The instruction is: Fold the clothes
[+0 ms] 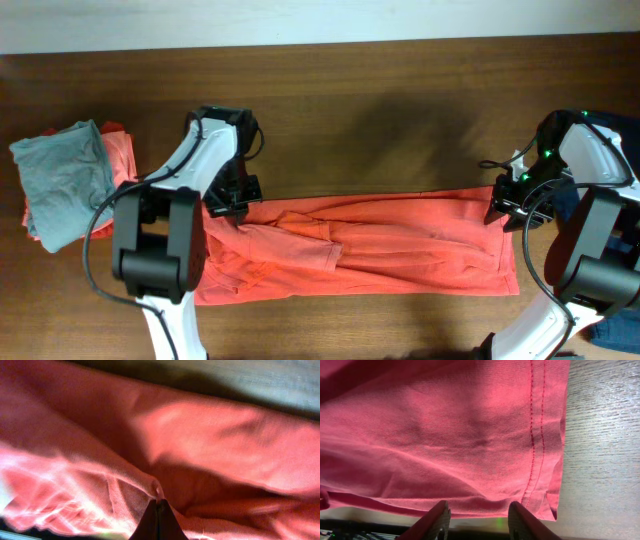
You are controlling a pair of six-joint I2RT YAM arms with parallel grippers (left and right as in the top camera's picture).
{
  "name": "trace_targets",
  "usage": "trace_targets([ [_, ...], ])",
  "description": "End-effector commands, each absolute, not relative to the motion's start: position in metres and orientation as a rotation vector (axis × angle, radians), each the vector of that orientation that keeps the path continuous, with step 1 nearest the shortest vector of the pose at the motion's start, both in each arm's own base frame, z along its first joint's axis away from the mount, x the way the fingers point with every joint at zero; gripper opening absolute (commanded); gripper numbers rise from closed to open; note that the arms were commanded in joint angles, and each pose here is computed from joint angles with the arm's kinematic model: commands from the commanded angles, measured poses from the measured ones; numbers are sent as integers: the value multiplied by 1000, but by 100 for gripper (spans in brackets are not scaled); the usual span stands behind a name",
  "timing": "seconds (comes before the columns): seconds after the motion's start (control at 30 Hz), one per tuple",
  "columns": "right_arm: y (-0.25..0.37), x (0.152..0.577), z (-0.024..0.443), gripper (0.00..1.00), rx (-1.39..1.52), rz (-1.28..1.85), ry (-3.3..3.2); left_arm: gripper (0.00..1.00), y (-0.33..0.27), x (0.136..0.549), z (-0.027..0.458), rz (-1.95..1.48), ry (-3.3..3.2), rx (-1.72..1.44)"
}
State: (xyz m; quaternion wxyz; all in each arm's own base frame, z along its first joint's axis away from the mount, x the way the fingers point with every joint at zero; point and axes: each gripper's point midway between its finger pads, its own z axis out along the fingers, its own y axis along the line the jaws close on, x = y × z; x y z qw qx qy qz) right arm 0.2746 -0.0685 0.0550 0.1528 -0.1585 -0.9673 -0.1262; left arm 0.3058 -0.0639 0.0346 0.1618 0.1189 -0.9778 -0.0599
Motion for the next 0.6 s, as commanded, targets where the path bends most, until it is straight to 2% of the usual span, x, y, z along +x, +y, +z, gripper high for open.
trace_targets([
  [0.0, -68, 282, 66, 43, -441, -373, -2822, 0, -55, 309, 69, -201, -2862, 359],
  [0.27, -68, 282, 66, 43, -441, -373, -2823, 1, -39, 279, 76, -326, -2752, 324],
  [0.57, -68, 282, 66, 43, -441, -373, -2822, 1, -26, 220, 40, -389, -2564, 289],
])
